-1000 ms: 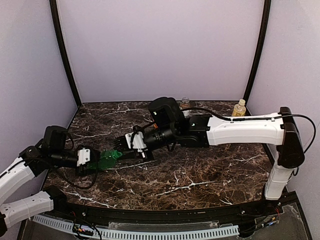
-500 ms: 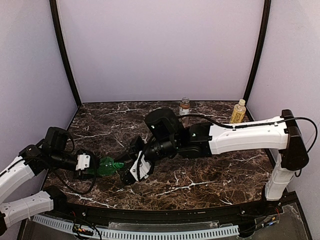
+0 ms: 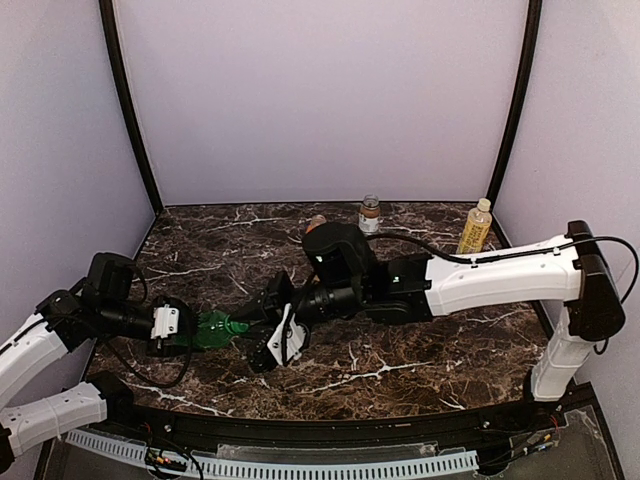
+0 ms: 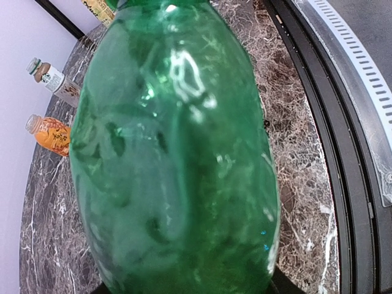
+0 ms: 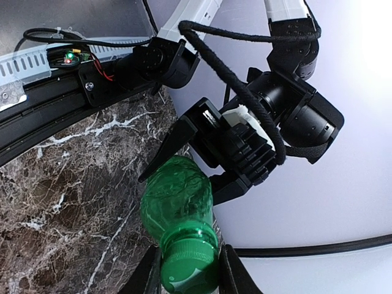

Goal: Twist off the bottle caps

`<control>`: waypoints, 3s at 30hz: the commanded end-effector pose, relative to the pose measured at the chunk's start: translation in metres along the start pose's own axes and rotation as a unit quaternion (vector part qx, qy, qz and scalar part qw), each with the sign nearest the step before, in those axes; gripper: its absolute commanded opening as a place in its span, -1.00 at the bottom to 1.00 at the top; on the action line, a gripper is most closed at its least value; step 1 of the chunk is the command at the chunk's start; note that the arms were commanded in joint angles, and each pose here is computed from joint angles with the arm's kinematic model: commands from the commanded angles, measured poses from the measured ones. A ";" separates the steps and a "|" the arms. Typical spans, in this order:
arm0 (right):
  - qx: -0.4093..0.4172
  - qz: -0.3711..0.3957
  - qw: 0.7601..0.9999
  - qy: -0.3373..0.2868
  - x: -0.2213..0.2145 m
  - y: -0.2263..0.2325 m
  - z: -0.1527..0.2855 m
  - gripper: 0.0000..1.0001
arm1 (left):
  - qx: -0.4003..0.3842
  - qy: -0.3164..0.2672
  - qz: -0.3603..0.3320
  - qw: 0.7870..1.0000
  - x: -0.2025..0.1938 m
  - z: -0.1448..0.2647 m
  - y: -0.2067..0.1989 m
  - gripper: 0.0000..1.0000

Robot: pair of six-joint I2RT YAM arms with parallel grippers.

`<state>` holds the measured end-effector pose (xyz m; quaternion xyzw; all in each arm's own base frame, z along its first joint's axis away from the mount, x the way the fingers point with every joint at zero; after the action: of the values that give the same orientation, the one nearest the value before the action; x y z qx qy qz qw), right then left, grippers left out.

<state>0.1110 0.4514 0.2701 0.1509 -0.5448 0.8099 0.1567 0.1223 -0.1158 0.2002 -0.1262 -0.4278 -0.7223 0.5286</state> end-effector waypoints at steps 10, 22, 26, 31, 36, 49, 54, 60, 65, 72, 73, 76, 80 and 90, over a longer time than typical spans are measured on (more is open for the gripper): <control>-0.150 -0.145 0.978 0.003 -0.001 -0.042 0.058 -1.00 | 0.007 -0.012 -0.001 1.000 0.004 0.002 0.000 -0.99; -0.334 -0.713 0.520 0.331 -0.203 0.029 0.154 -1.00 | 0.210 -0.107 0.280 0.931 0.003 0.011 0.057 -0.99; -0.343 -0.747 0.435 0.368 -0.248 0.064 0.179 -1.00 | 0.209 -0.105 0.300 0.925 -0.010 0.006 0.046 -0.99; -0.325 -0.763 0.380 0.409 -0.297 0.103 0.186 -1.00 | 0.211 -0.105 0.332 0.913 -0.025 0.006 0.033 -0.99; -0.315 -0.769 0.334 0.445 -0.325 0.137 0.190 -1.00 | 0.227 -0.108 0.341 0.906 -0.033 0.008 0.033 -0.99; -0.314 -0.743 0.329 0.490 -0.330 0.147 0.194 0.07 | 0.241 -0.123 0.354 0.895 -0.036 0.012 0.034 -0.99; -0.327 -0.733 0.377 0.463 -0.315 0.100 0.196 0.97 | 0.226 -0.132 0.351 0.899 -0.035 0.010 0.032 -0.99; -0.282 -0.649 0.633 0.314 -0.222 -0.025 0.154 0.94 | 0.204 -0.159 0.333 0.907 -0.027 0.011 0.030 -0.99; -0.140 -0.577 0.805 -0.007 -0.101 -0.089 0.106 0.90 | 0.183 -0.176 0.294 0.921 -0.020 0.012 0.025 -0.99; -0.058 -0.542 0.809 -0.221 -0.037 -0.121 0.043 0.83 | 0.171 -0.188 0.286 0.924 -0.017 0.013 0.023 -0.99; -0.053 -0.537 0.810 -0.229 -0.031 -0.124 0.032 0.83 | 0.170 -0.189 0.286 0.924 -0.017 0.013 0.023 -0.99; -0.025 -0.543 0.806 -0.234 -0.022 -0.128 0.002 0.79 | 0.172 -0.189 0.283 0.925 -0.016 0.013 0.023 -0.99; -0.008 -0.574 0.785 -0.232 -0.025 -0.120 -0.029 0.78 | 0.174 -0.191 0.278 0.925 -0.015 0.014 0.023 -0.99; 0.009 -0.633 0.739 -0.232 -0.036 -0.117 -0.060 0.13 | 0.177 -0.193 0.278 0.924 -0.015 0.014 0.023 -0.99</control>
<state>0.1890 0.5404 0.3212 0.6275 -0.3422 0.4854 0.5035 0.1453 -0.0970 0.2128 -0.2819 -0.5846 -0.4171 0.6363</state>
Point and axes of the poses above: each gripper's point midway between its finger pads, its own z axis back along the fingers, its own y axis along the line the jaws close on, x = y × z, the point moved 8 cm from there along z, back along the fingers, and after that the axes turned 7 degrees about -z, right-handed, at the moved point
